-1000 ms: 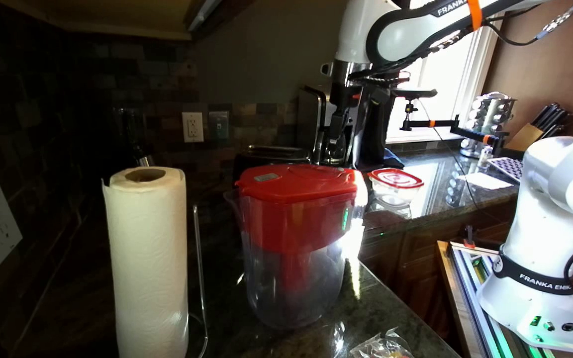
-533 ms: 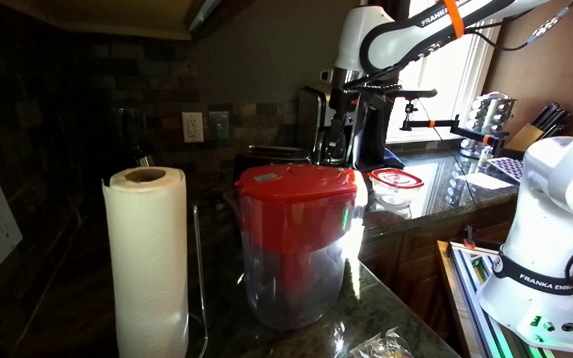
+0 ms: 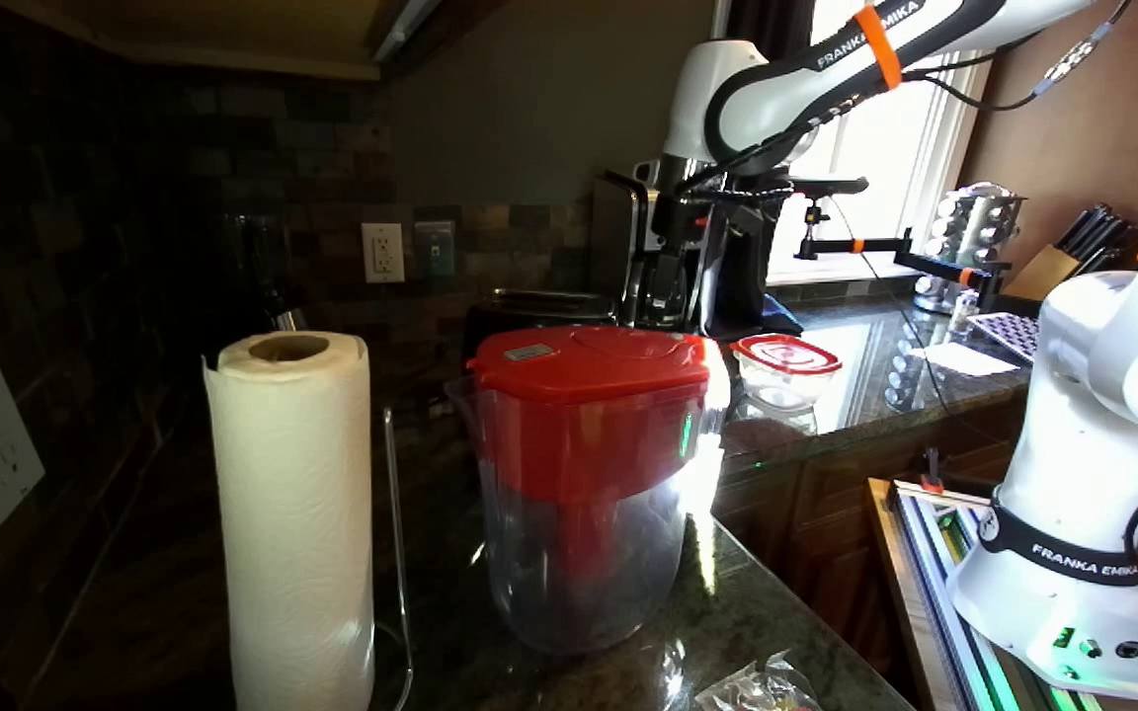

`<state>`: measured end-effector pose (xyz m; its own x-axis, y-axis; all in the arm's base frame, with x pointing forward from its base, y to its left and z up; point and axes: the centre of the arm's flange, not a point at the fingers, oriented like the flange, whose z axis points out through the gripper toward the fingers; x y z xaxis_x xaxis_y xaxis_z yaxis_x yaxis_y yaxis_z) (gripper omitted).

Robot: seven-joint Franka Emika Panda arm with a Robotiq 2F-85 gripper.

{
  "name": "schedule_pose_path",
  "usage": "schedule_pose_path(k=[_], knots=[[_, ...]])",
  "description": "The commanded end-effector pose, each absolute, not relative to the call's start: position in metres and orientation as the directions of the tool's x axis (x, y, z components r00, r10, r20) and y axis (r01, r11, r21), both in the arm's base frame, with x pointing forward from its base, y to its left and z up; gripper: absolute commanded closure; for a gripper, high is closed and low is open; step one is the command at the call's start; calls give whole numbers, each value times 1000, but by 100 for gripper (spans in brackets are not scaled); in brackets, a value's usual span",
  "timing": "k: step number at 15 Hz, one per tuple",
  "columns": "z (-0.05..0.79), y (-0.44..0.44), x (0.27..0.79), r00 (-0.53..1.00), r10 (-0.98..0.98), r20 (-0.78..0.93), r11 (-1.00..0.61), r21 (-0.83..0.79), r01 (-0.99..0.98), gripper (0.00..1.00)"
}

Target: Push down the toaster lever

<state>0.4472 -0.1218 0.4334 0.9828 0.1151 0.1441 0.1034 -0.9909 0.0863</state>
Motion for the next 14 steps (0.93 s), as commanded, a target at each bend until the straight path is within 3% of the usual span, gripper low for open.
schedule_pose_path(k=[1,14], knots=[[434,-122,448,983,115,146,-991,87,104,0],[434,-121,448,980,124,154,-990,84,112,0]])
